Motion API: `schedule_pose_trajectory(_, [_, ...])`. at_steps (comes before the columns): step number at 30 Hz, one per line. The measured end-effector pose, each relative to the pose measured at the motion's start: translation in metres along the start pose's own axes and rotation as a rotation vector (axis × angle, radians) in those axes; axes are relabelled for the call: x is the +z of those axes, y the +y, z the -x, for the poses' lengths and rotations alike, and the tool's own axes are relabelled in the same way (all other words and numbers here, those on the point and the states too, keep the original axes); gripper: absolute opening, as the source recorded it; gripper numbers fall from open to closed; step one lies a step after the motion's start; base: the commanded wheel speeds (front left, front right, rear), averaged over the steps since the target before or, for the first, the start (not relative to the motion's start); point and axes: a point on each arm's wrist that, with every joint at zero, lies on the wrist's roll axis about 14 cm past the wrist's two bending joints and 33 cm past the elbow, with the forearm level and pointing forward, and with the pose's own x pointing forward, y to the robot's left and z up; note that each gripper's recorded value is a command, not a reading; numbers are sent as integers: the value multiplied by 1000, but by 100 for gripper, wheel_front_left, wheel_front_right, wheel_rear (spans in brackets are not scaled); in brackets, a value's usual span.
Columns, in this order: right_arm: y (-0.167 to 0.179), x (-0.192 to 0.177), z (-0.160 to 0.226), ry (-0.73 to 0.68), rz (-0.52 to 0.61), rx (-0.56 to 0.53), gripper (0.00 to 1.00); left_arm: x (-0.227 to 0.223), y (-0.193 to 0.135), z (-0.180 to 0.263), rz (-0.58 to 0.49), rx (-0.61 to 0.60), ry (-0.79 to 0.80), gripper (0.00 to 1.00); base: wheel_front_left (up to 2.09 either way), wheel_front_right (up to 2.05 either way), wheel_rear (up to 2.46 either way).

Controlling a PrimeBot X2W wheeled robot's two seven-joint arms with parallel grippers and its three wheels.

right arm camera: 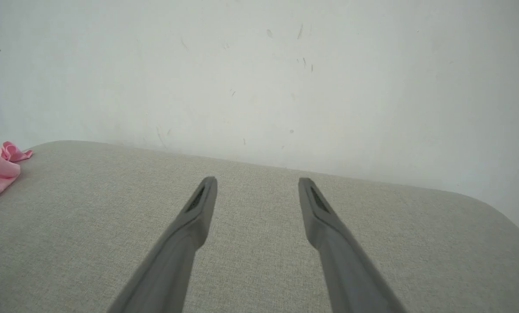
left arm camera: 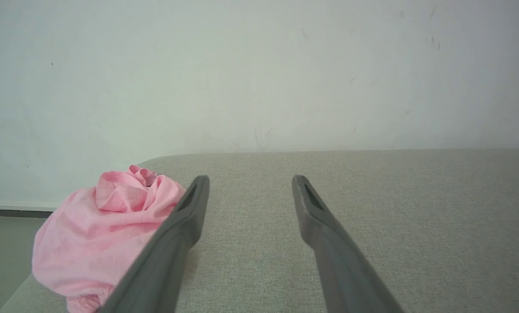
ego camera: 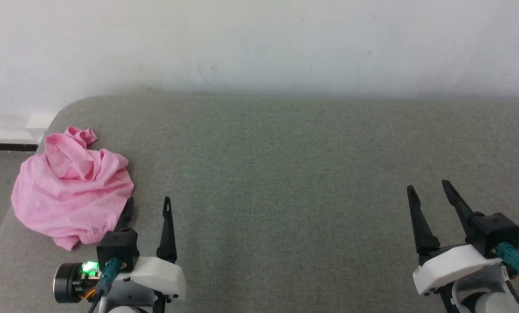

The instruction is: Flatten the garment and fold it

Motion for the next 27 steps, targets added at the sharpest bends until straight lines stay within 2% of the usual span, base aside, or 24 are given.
schedule_pose_trajectory(27, [59,1,-33,-45,-21,180,100,7,74,38,-40,268,-43,100,0,0,0])
